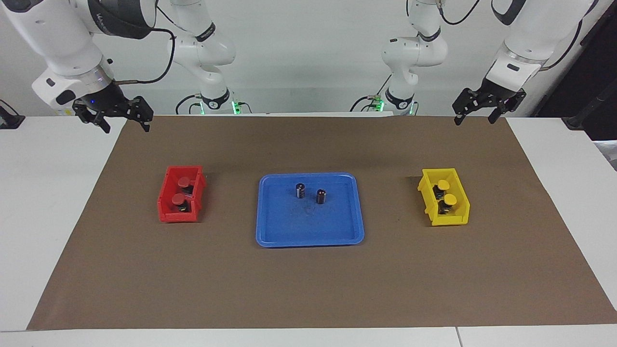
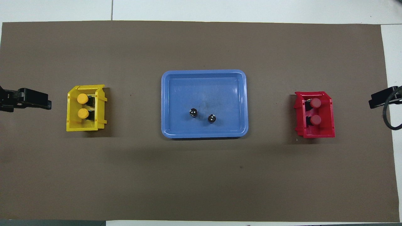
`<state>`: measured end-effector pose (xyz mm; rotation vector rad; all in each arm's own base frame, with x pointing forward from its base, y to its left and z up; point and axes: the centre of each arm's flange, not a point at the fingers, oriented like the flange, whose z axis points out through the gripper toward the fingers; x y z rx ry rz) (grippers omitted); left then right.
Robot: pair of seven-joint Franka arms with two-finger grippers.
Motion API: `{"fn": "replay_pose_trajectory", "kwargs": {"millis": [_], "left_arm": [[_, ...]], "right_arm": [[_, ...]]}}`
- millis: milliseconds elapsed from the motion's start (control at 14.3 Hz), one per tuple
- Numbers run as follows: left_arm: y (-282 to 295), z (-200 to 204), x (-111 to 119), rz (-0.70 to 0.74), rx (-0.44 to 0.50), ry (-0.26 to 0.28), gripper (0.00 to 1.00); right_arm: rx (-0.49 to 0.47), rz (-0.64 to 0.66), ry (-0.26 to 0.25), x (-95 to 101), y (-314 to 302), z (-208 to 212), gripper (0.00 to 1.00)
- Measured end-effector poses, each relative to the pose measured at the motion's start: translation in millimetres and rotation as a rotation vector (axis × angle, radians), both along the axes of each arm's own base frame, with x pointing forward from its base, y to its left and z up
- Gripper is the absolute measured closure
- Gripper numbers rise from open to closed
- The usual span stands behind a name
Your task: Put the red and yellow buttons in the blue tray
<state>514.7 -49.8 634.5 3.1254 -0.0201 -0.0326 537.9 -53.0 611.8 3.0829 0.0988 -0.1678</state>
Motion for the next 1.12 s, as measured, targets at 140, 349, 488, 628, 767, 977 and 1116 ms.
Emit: {"fn": "replay_pose_trajectory", "kwargs": {"millis": [140,349,488,628,767,977,1116], "left_arm": [[1.7,0.0,0.2,0.003,0.000,0.000,0.00],[2.2,0.0,0.2,0.004,0.000,0.000,0.00],[2.3,0.0,0.2,0.004,0.000,0.000,0.00],[2.3,0.0,0.2,0.004,0.000,0.000,0.00],[2.4,-0.1,0.0,0.004,0.000,0.002,0.00],[2.3,-0.3,-0.1,0.004,0.000,0.003,0.00],[2.3,-0.3,-0.2,0.004,0.000,0.004,0.00]], "right_arm": [[0.000,0.004,0.000,0.2,2.0,-0.2,0.00],[0.000,0.009,0.000,0.5,4.8,-0.2,0.00],[0.000,0.009,0.001,0.5,5.1,-0.2,0.00],[-0.001,0.010,-0.007,1.4,5.1,0.4,0.00],[-0.001,0.011,-0.018,2.9,5.4,1.0,0.00],[0.012,0.012,-0.023,7.9,6.9,-2.3,0.00],[0.040,0.010,-0.018,20.4,8.8,-16.4,0.00]]}}
